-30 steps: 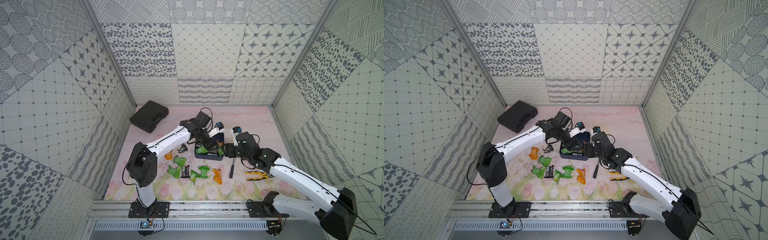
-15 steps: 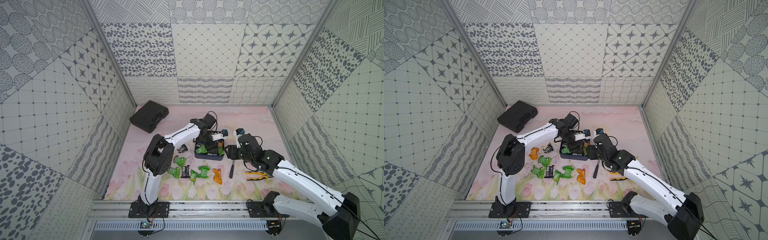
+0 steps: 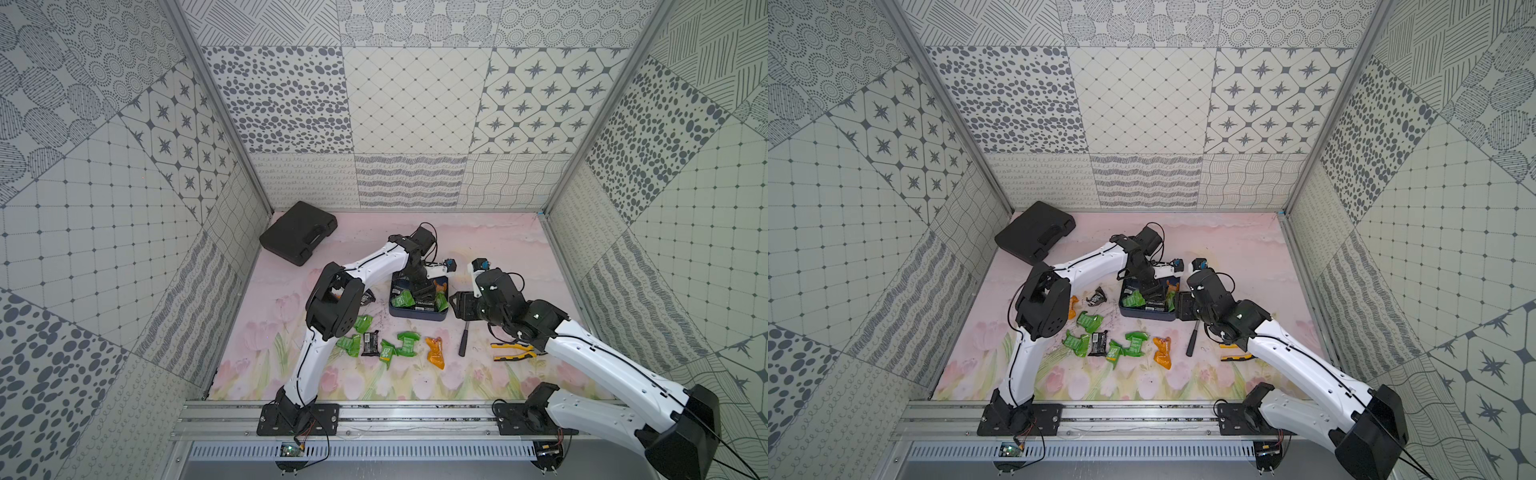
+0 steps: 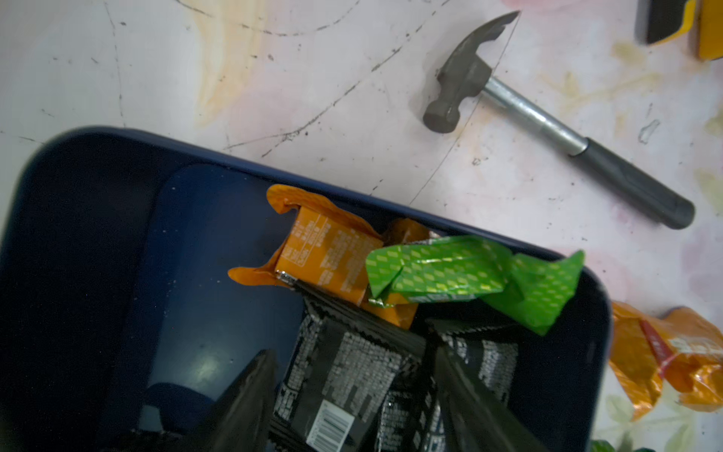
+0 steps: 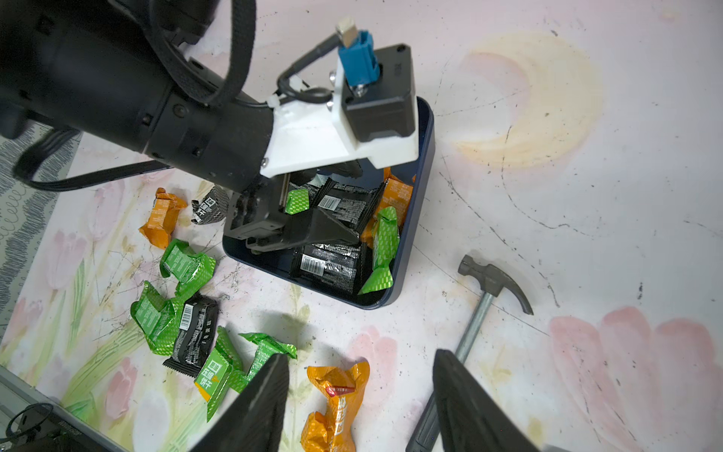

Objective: Take the cookies out of the storage box
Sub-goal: Pick up the cookie from the storage box.

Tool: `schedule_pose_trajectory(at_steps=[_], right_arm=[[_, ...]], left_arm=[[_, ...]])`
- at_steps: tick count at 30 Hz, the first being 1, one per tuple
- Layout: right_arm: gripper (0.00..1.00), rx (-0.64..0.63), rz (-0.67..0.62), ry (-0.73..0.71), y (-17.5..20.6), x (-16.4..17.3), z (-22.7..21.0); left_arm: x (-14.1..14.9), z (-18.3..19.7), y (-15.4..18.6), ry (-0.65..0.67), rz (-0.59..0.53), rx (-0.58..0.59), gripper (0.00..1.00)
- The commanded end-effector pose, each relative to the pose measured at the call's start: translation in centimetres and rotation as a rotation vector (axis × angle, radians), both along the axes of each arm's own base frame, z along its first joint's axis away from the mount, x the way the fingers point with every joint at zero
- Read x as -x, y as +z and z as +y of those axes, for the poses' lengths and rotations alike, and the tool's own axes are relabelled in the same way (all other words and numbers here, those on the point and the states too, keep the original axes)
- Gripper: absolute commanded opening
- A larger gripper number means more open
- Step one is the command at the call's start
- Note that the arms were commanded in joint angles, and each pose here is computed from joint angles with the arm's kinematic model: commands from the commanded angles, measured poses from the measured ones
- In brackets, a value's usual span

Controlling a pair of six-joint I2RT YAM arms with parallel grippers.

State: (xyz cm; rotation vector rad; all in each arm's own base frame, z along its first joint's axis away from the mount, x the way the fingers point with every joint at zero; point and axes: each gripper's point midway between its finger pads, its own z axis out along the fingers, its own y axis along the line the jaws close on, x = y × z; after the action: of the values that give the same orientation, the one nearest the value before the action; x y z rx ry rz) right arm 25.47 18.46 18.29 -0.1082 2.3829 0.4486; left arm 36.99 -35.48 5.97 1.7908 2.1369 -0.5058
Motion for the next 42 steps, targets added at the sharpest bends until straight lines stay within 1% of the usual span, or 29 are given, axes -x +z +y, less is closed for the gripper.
schedule_pose_trajectory(at_steps=[1,6,13,21,25,32,35,39,42], right_arm=[[0.63,-0.021,-0.030,-0.011,1.0,-0.4,0.0],[0.63,-0.013,-0.034,-0.009,1.1,-0.6,0.0],[0.63,-0.005,-0.038,-0.012,1.1,-0.7,0.0],[0.63,-0.004,-0.039,-0.021,1.1,-0.8,-0.1],[0.63,-0.006,-0.040,-0.023,1.2,-0.9,-0.1],[0.63,-0.007,-0.041,-0.023,1.2,-0.8,-0.1],[0.63,-0.006,-0.041,-0.020,1.2,-0.8,-0.1],[0.63,-0.007,-0.044,-0.021,1.3,-0.8,-0.2],[0.63,-0.006,-0.044,-0.021,1.3,-0.8,-0.2]], left_arm=[[-0.2,0.9,-0.9,-0.001,0.017,-0.059,0.66],[-0.2,1.2,-1.7,-0.005,0.043,-0.074,0.65],[-0.8,2.0,-2.8,0.023,0.053,-0.109,0.63],[-0.9,1.8,-2.6,0.033,0.047,-0.107,0.54],[-1.3,1.9,-1.8,0.048,0.026,-0.103,0.48],[-1.7,2.2,-0.2,0.079,-0.021,-0.099,0.41],[-1.6,2.3,0.9,0.090,-0.039,-0.090,0.41],[-1.4,2.6,3.2,0.122,-0.073,-0.062,0.40],[-1.4,3.6,5.3,0.196,-0.091,-0.033,0.40]])
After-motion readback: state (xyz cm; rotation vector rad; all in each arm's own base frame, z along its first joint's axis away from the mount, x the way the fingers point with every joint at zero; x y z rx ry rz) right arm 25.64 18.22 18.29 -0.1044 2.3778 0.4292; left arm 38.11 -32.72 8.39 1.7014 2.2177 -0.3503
